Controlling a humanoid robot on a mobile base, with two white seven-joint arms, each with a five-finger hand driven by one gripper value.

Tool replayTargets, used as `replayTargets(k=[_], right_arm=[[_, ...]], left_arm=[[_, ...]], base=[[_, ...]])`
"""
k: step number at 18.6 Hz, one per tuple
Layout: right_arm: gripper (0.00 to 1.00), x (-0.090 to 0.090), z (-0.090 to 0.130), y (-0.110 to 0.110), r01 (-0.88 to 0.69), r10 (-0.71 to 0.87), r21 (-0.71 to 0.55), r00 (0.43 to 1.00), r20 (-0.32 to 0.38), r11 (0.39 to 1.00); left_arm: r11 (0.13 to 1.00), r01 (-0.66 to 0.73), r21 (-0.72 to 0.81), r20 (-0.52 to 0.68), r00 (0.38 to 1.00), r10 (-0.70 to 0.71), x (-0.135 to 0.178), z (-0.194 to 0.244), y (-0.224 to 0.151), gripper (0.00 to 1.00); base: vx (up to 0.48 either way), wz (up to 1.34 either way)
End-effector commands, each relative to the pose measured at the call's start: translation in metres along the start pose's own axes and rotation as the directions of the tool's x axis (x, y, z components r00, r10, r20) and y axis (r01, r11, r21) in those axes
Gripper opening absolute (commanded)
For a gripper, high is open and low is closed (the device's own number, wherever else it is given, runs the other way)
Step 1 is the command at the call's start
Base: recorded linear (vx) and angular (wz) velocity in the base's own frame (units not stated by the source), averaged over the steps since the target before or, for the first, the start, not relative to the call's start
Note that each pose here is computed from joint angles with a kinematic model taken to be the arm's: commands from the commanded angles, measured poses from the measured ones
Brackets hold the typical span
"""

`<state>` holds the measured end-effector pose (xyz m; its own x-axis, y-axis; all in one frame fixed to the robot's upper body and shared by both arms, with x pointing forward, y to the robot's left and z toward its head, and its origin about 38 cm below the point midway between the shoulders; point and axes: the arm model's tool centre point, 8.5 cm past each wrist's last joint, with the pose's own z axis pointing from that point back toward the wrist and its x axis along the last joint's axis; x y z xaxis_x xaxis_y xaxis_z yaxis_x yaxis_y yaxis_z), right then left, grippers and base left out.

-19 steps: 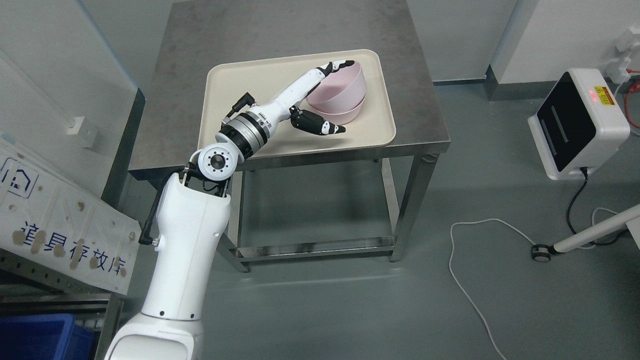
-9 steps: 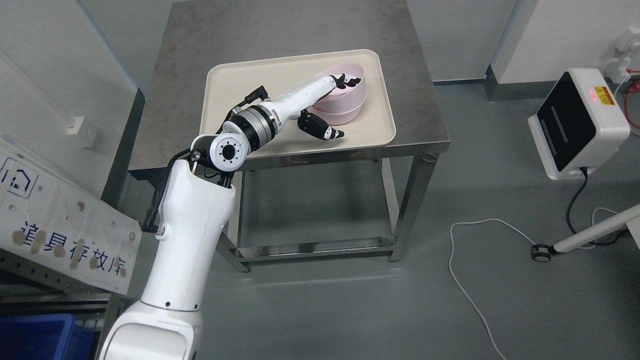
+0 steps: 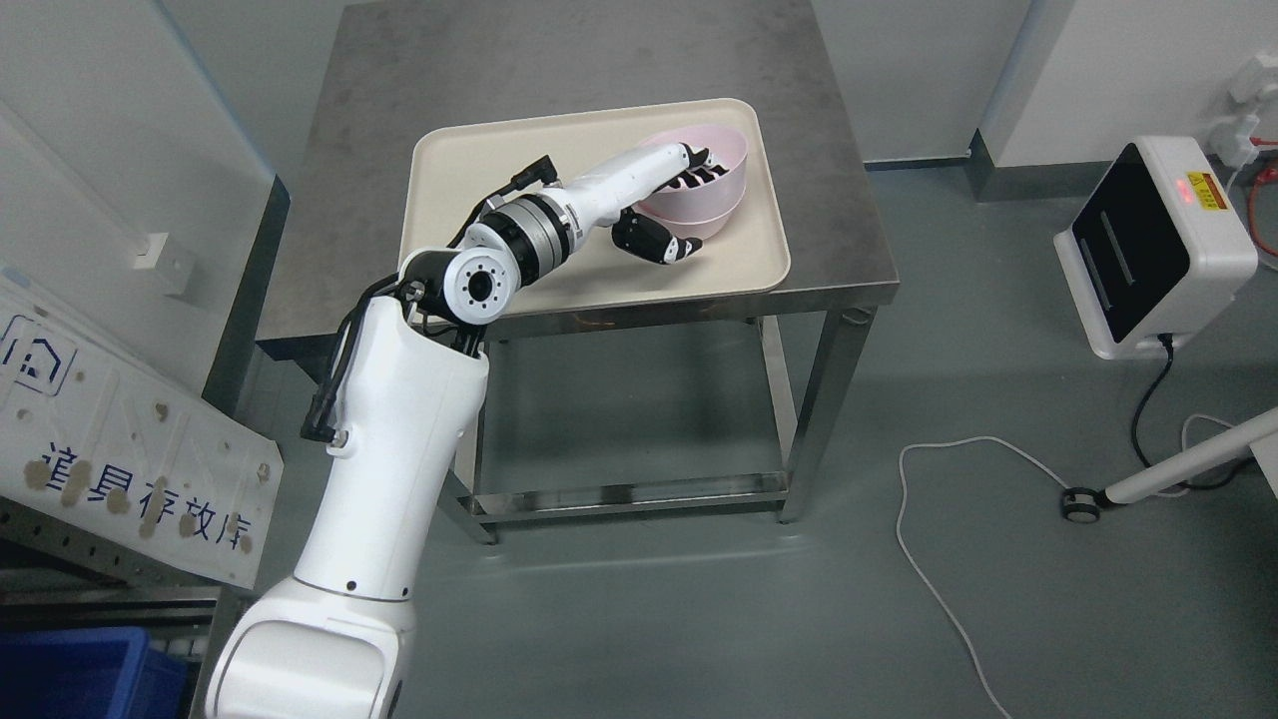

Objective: Stack pink IKEA bowls on left shelf middle
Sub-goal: 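Grasp the stacked pink bowls' rim with the left hand and lift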

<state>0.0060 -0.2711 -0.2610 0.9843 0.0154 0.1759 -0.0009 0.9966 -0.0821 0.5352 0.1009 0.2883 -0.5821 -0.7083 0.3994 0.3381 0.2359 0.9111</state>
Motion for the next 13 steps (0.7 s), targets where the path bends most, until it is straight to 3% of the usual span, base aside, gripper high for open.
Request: replayTargets(k=[1,13], right_arm=[[1.0,0.0,0.0,-0.012,-0.001,0.001,-0.019,1.0,0.0,1.0],[1.0,0.0,0.0,-0.012,-0.001,0.001,-0.019,1.0,0.0,1.0]], left_arm=[[1.0,-0.01,0.017,-0.066,0.998,0.011,-0.025,0.0,0.014,0.58],[0.995,0.091,-0.048,-0.097,0.991,-0.096,-0.028,-0.007,-0.01,0.58]], base=[[0.0,0.0],[0.0,0.0]])
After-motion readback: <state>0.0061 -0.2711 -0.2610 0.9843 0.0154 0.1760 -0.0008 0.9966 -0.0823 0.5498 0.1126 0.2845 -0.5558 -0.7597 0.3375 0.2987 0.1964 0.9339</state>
